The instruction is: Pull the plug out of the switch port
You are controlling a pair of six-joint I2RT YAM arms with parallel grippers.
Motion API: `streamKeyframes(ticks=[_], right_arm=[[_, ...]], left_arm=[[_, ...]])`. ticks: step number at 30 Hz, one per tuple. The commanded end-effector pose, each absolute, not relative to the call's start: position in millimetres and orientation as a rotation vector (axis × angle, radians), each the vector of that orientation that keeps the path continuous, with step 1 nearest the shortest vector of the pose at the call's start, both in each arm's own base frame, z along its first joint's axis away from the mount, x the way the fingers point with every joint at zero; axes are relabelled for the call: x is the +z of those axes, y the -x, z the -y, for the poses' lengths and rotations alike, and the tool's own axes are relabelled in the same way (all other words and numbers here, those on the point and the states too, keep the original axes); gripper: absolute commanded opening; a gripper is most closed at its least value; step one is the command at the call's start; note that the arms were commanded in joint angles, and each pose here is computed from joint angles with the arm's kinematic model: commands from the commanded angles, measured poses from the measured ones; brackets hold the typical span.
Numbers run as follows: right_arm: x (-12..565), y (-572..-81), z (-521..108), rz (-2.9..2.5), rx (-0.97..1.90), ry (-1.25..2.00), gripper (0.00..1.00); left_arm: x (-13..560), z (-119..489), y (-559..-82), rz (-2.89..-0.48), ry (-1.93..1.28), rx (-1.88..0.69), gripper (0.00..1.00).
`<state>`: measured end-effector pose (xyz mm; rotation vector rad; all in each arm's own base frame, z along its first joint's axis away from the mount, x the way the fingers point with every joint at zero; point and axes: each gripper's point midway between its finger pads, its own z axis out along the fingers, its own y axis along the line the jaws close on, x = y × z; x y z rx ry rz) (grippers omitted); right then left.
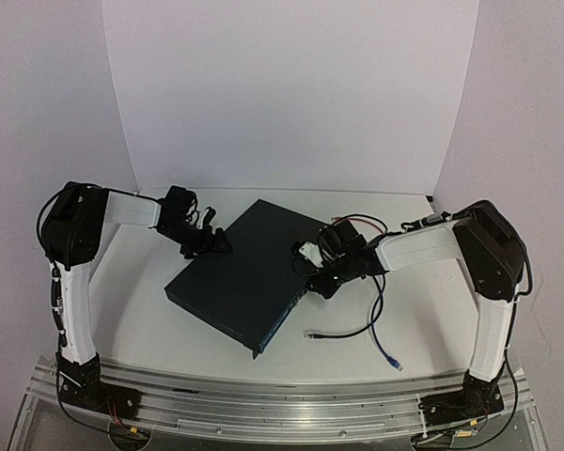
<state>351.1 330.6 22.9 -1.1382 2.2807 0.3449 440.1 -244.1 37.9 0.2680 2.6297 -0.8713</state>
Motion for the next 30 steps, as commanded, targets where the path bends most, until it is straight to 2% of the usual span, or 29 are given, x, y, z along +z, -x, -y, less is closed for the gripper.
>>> streamKeyframes(ticks=[1, 7, 14, 30], right_arm=[[65.9, -385.3, -355.8, -2.100, 0.343, 1.086, 0.16], [71.1, -391.3, -355.8, -2.080, 0.310, 1.085, 0.12], [69.2, -389.2, -356.8, -2.089, 0.330, 1.083, 0.02], [39.2, -357.7, -336.4, -1.897, 0.376, 1.066, 0.00]], left_arm=[[26.4, 252.8, -433.2, -2.673, -0.304, -0.875, 0.89], [25.7, 253.1, -433.0, -2.676, -0.308, -0.868, 0.88], [23.0, 252.4, -434.8, -2.687, -0.298, -0.851, 0.88], [6.5, 248.2, -436.3, -2.767, -0.191, -0.820, 0.84]])
